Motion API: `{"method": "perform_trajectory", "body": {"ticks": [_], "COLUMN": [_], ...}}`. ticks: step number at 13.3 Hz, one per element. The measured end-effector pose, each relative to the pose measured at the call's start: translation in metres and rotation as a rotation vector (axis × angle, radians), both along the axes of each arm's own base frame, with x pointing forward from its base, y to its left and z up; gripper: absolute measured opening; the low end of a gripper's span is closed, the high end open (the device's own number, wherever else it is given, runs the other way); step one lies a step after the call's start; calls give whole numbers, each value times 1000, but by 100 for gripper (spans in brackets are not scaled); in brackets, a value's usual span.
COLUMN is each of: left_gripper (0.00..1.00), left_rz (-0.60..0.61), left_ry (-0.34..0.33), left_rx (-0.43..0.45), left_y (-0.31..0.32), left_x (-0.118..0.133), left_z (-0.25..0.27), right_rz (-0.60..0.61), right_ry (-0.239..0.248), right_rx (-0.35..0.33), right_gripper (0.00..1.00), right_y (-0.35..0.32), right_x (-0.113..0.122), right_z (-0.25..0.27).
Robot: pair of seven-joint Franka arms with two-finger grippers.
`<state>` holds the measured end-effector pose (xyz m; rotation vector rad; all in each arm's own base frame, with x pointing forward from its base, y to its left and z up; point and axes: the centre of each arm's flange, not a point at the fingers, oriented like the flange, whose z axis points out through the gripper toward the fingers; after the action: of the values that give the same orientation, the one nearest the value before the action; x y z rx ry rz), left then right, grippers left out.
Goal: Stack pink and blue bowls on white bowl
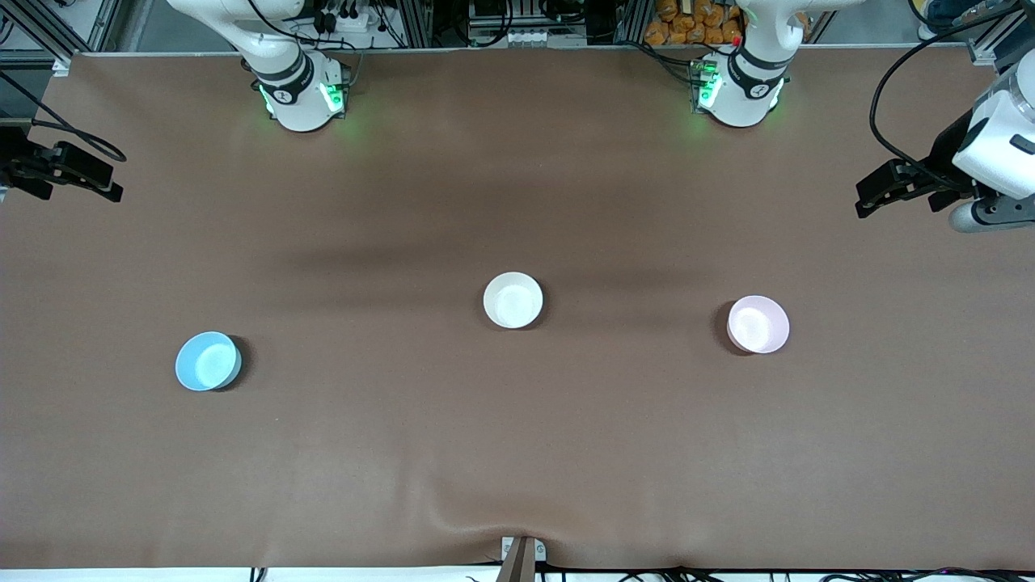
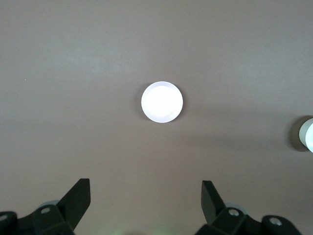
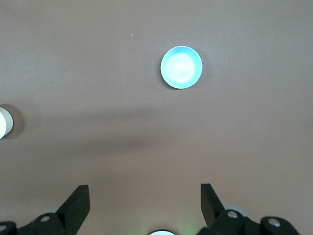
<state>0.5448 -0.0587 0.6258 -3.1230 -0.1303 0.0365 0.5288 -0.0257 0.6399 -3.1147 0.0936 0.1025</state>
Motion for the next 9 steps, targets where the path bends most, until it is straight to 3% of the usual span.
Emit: {"method": "perform_trajectory", "body": {"ticks": [5, 9], "left_gripper": [100, 100], "left_rz": [0, 2], "left_ry": [12, 62], "left_rx": [0, -1], "left_y": [0, 1], "left_x": [3, 16], "left_z": [-6, -39], "right_rz": [3, 3], "right_ry": [-27, -28], "right_rx": [-1, -2], "right_gripper": [100, 100], "right_y": [1, 2], "right_x": [3, 3], "right_z": [2, 2]}}
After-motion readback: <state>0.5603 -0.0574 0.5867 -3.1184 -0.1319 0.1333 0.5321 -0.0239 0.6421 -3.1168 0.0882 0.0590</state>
